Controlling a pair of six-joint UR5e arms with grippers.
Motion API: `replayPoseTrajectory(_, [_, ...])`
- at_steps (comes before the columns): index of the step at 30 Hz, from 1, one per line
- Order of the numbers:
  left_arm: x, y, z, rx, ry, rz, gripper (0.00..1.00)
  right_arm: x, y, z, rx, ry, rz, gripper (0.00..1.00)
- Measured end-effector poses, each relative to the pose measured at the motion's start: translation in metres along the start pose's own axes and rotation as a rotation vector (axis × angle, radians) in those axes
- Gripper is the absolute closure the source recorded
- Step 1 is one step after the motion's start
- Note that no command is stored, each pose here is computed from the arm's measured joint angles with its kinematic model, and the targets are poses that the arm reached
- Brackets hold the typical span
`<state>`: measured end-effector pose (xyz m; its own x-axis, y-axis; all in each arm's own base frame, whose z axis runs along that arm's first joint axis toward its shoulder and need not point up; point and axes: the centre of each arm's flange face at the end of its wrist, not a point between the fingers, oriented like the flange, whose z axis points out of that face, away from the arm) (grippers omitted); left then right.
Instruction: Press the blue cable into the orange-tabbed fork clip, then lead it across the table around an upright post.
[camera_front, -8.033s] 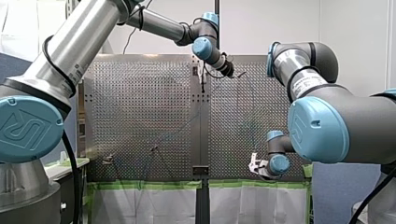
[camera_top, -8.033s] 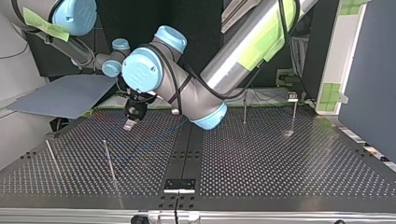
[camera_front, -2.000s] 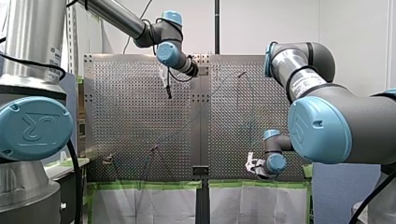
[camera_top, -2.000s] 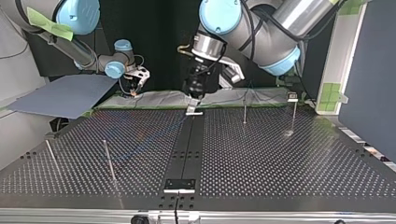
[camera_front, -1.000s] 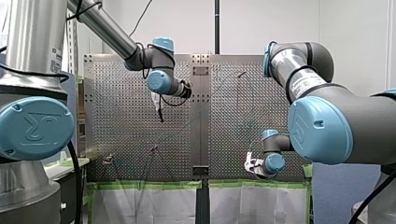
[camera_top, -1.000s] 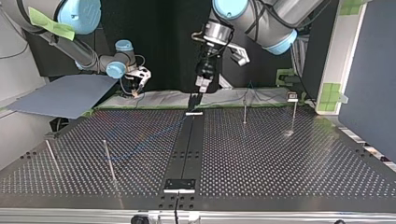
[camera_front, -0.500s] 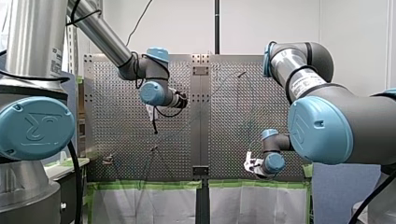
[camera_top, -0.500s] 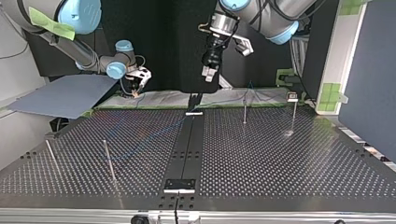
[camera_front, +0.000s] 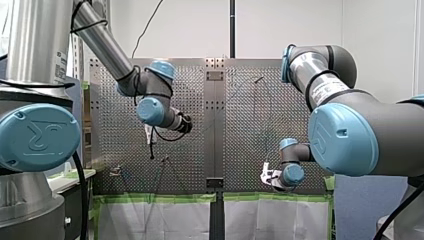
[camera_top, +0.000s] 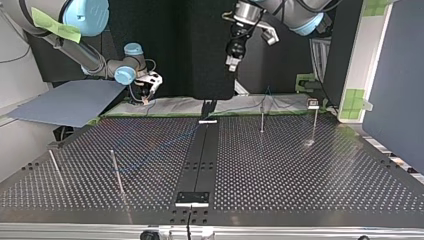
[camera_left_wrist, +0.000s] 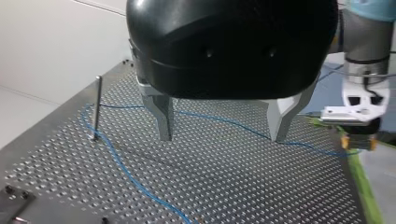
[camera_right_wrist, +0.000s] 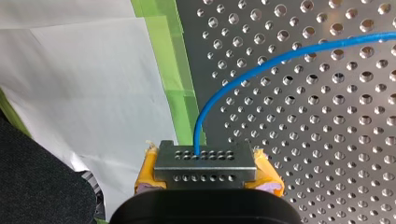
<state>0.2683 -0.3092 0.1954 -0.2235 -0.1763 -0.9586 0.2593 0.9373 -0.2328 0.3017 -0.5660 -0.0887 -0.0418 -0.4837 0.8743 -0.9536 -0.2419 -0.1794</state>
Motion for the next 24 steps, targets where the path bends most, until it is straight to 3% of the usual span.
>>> replayPoseTrajectory(5, [0.001,0.003,0.001,0.001,-0.009,-0.007,0.0,0.0,-0.001,0.0,0.001,0.001,-0.001,1.0])
replayPoseTrajectory(17, [-0.011,0.007,0.019,0.062,-0.084,-0.063,0.0,0.0,-0.003,0.0,0.005,0.0,-0.007,1.0])
replayPoseTrajectory(24, [-0.018,0.024,0.03,0.029,-0.097,-0.035,0.0,0.0,-0.004,0.0,0.006,0.0,-0.008,1.0])
